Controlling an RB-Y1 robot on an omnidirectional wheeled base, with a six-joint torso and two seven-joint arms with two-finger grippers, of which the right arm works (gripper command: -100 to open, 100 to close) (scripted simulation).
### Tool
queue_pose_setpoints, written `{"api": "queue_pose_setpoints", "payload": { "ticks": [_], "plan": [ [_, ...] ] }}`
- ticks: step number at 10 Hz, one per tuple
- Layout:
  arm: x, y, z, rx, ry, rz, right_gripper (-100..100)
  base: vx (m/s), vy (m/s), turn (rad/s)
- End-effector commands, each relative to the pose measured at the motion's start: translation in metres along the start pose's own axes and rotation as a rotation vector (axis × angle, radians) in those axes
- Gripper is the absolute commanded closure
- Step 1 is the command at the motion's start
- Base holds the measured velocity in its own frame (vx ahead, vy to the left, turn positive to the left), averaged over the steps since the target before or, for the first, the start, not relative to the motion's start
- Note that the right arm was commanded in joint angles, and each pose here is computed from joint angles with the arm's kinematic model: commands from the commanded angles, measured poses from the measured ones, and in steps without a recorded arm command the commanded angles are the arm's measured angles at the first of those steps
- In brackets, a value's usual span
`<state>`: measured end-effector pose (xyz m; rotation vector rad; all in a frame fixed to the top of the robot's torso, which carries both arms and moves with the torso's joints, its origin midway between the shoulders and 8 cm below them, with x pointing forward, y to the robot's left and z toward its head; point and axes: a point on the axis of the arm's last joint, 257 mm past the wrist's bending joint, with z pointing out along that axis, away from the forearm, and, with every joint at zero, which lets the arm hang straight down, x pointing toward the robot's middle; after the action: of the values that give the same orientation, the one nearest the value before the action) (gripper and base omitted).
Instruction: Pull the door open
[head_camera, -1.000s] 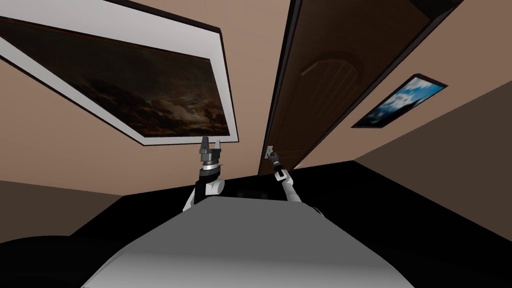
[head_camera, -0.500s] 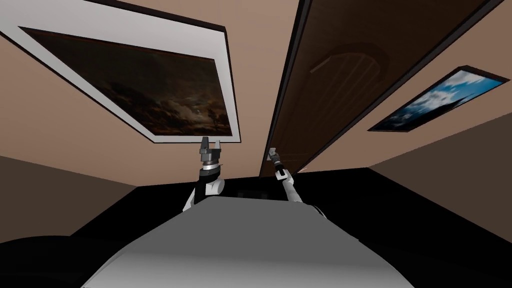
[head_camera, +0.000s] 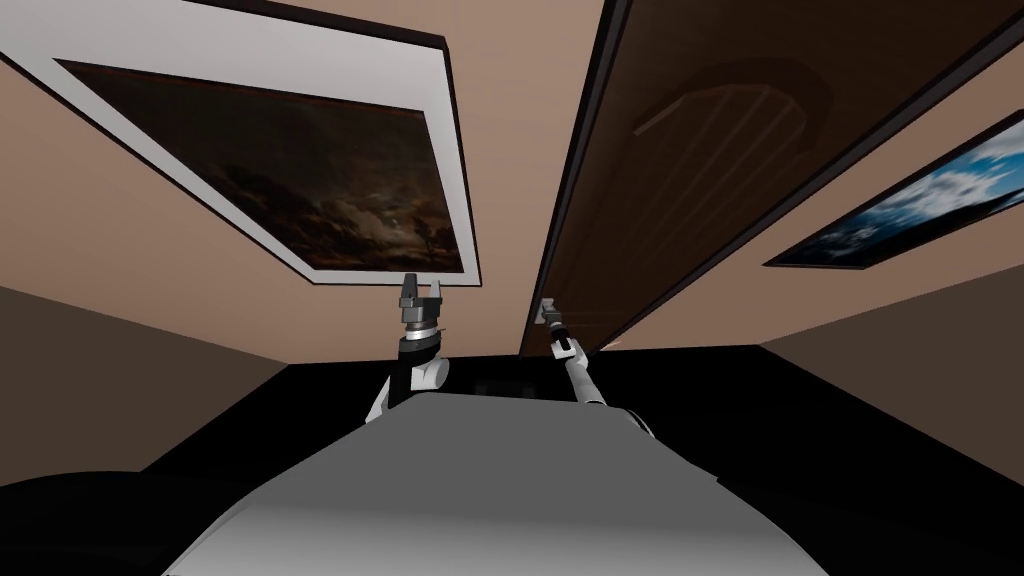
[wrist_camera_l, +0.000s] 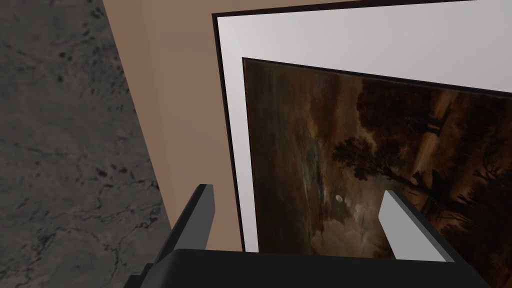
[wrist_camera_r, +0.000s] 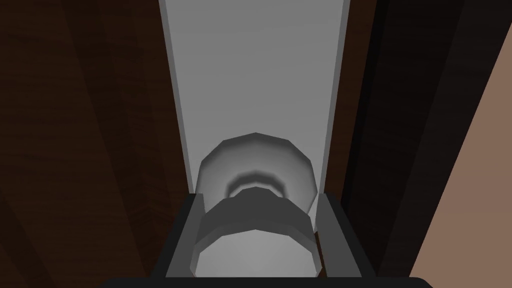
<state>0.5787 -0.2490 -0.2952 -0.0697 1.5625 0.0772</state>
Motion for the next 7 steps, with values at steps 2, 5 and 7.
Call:
{"api": "queue_pose_setpoints", "payload": {
  "ticks": [2, 5, 7],
  "plan": [
    [0.0001, 0.0008, -0.0001, -0.001, 0.000, 0.001, 100, -0.007, 0.006, -0.007],
    [0.0001, 0.0008, -0.0001, -0.001, 0.000, 0.001, 100, 0.000, 0.000, 0.000],
    [-0.0009, -0.0038, 0.0003, 0.006, -0.003, 0.070, 100, -0.023, -0.009, 0.070]
  ]
}}
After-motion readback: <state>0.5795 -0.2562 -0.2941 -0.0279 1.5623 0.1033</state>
